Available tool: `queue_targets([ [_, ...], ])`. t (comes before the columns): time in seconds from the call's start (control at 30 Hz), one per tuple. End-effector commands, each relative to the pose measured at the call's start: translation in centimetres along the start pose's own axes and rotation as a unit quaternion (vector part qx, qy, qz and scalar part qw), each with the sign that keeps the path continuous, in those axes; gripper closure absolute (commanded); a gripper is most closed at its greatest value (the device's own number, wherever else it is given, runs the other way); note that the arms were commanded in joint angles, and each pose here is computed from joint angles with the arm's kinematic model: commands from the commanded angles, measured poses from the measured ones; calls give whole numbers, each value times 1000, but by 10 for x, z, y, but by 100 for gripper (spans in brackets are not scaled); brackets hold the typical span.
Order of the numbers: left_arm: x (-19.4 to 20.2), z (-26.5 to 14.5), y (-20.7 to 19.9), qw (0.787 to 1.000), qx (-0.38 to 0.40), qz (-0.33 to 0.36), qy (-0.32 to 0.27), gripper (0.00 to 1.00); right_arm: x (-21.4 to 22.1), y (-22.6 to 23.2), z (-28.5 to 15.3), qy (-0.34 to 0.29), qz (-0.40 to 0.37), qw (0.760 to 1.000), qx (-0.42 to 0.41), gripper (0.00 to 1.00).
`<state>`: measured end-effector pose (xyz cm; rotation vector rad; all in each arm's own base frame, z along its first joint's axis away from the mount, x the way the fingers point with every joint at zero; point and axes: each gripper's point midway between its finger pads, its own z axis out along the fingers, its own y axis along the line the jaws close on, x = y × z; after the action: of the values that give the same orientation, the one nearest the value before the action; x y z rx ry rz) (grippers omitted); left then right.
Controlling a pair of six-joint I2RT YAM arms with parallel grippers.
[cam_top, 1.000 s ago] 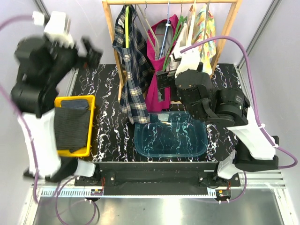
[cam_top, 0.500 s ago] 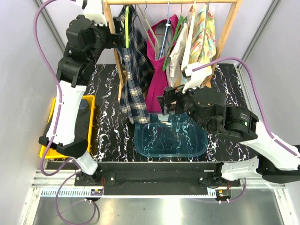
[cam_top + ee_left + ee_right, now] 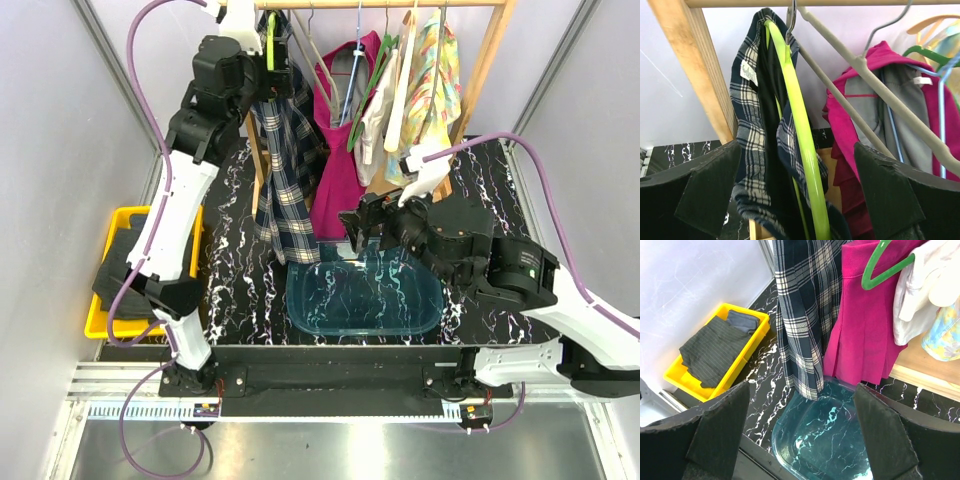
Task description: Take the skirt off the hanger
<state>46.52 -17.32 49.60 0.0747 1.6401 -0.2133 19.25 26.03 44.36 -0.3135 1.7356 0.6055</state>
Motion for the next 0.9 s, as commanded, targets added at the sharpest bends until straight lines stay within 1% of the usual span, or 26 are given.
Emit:
queue_targets([
  [0.0,-25,6,7,998,-32,-16,-52,1,-20,-1,-9,-35,21,999,-10,8],
  [0.07,-22,8,10,998,-40,-13,-49,1,-22,-3,-10,-39,22,999,-11,8],
  [0.17,-36,-3,10,997,-35,-18,-68,1,-21,-4,-11,-40,21,999,-8,8],
  [0.23,-53,-21,10,996,-24,-19,-87,1,-23,-5,-7,-48,18,999,0,8],
  [0.27,-59,-28,11,995,-20,-19,-94,1,-26,-5,-5,-54,4,999,1,8],
  [0.3,-74,-45,13,993,-15,-18,-112,1,-30,1,2,-58,-4,998,0,7],
  [0.37,-78,-52,3,992,17,-13,-124,1,-39,11,10,-65,-11,998,-4,7],
  [0.43,-71,-46,-15,992,59,3,-115,1,-41,27,19,-55,-10,998,-25,8],
  [0.47,-72,-45,-18,992,59,7,-112,1,-40,31,21,-51,1,998,-31,8],
  [0.5,-57,-30,-27,994,58,21,-96,1,-38,34,19,-47,6,998,-39,9],
  [0.57,-55,-20,-20,995,27,17,-92,1,-37,32,14,-47,24,998,-42,9],
  [0.6,-45,-8,-18,996,15,13,-82,1,-38,28,7,-52,32,997,-46,9],
  [0.63,-43,-4,-14,997,0,9,-80,1,-37,27,4,-52,36,997,-48,9],
  [0.77,-32,6,-16,997,0,3,-72,1,-37,19,-6,-57,46,996,-51,10],
  [0.87,-31,10,-10,997,-21,8,-74,1,-36,16,-9,-58,50,996,-49,10],
])
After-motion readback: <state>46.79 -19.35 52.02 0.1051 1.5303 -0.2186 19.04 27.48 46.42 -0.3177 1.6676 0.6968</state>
